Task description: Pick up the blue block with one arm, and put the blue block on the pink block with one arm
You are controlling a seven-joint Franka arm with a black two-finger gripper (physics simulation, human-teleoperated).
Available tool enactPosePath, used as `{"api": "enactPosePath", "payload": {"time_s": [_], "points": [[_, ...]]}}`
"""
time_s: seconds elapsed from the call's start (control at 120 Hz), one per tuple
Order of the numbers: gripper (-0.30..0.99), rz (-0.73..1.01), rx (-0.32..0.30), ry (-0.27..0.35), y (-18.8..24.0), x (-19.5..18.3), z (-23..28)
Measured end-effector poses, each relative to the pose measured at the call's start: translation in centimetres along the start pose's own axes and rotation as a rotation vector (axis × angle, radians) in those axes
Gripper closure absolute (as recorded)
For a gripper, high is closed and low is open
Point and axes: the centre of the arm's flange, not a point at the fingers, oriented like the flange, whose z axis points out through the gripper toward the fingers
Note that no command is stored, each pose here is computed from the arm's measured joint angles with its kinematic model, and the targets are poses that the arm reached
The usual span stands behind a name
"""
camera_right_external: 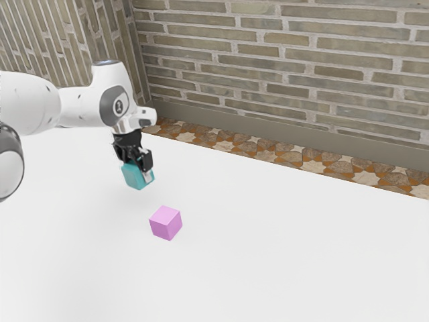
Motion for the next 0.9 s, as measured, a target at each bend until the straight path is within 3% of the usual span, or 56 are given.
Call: {"api": "enactPosePath", "payload": {"time_s": [0.342,0.9], "points": [[0.31,-0.017,-0.026,-0.053,8.4,1.4,2.5],[0.31,-0.107,0.036,-0.114,11.2,-0.4,4.3]]}}
